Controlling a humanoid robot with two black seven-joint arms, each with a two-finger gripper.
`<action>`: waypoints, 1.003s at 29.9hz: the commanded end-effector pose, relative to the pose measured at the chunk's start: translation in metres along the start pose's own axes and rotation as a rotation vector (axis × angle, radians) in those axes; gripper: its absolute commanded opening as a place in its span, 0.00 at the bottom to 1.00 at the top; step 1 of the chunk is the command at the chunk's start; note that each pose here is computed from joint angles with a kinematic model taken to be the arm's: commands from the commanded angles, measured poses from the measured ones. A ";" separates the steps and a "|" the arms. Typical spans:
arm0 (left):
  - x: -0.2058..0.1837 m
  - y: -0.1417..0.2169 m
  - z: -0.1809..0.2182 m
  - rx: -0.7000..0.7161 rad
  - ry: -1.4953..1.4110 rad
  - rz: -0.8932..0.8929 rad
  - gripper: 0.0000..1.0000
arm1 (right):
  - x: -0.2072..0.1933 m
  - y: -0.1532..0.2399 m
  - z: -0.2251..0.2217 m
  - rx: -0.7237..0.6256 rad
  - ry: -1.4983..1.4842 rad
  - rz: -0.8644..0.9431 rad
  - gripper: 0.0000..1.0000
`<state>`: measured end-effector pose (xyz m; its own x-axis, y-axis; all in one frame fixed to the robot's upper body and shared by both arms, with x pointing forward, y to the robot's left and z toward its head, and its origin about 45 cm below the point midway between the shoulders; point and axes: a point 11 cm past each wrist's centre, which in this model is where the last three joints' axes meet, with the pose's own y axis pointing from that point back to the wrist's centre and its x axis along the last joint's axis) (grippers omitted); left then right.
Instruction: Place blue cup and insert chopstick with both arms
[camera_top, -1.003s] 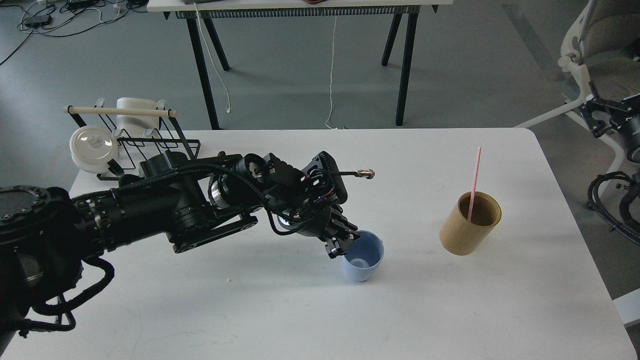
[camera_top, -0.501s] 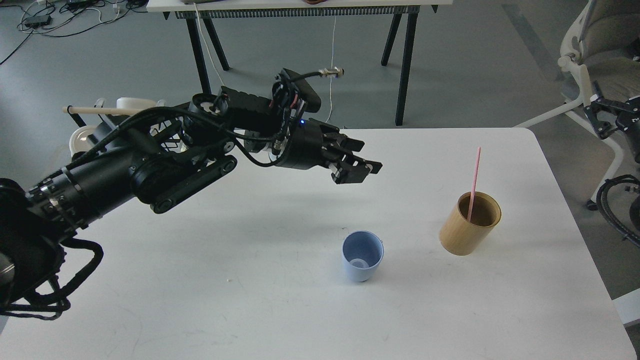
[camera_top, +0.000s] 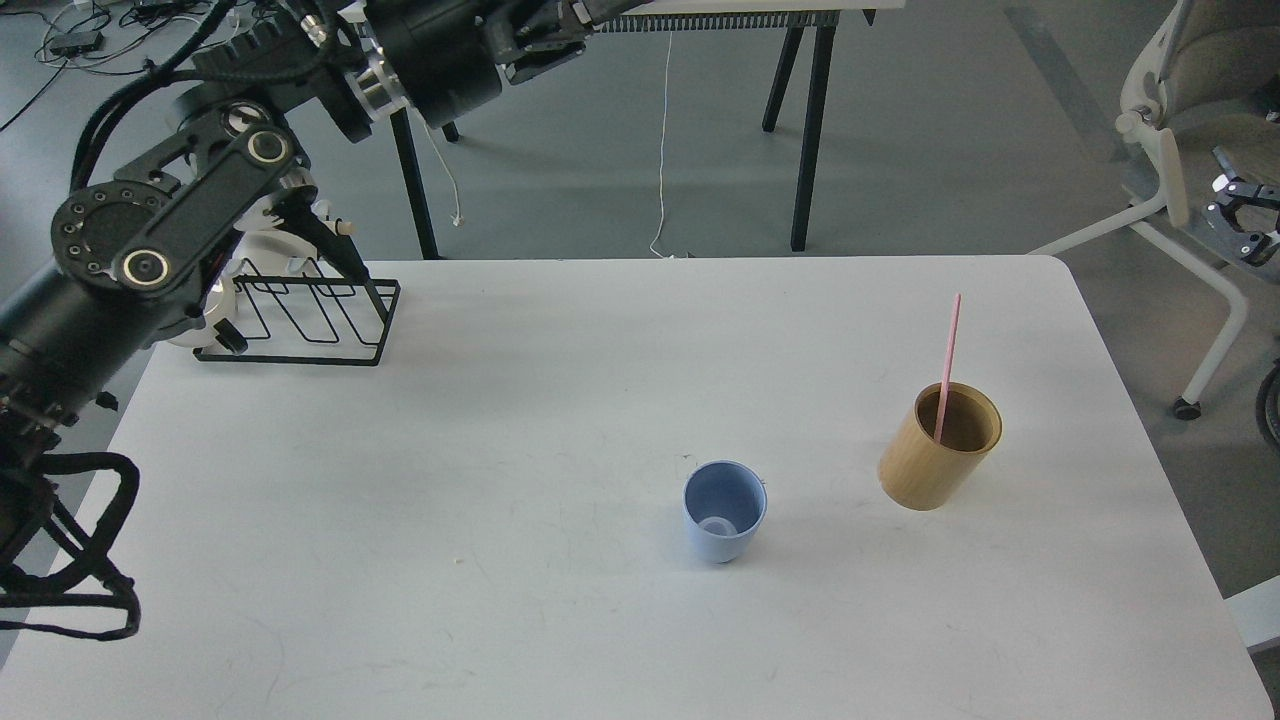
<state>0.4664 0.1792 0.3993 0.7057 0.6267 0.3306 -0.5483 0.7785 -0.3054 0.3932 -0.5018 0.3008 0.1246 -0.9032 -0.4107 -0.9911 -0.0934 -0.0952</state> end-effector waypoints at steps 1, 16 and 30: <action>0.056 0.039 -0.025 -0.040 0.257 0.302 1.00 | -0.010 0.000 -0.009 -0.055 0.152 -0.049 0.99; 0.126 0.182 -0.099 -0.003 0.593 0.904 1.00 | -0.041 -0.012 -0.013 -0.170 0.558 -0.181 0.98; 0.123 0.242 -0.126 -0.066 0.715 1.121 1.00 | -0.135 -0.014 0.004 -0.208 1.180 -0.488 0.98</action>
<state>0.4786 0.4405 0.2588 -0.0159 0.7535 -0.6572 -0.9741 -0.1600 -0.1599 0.3943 -0.3944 0.3537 0.4459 -0.6656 0.5985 -0.8785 -0.4535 0.1502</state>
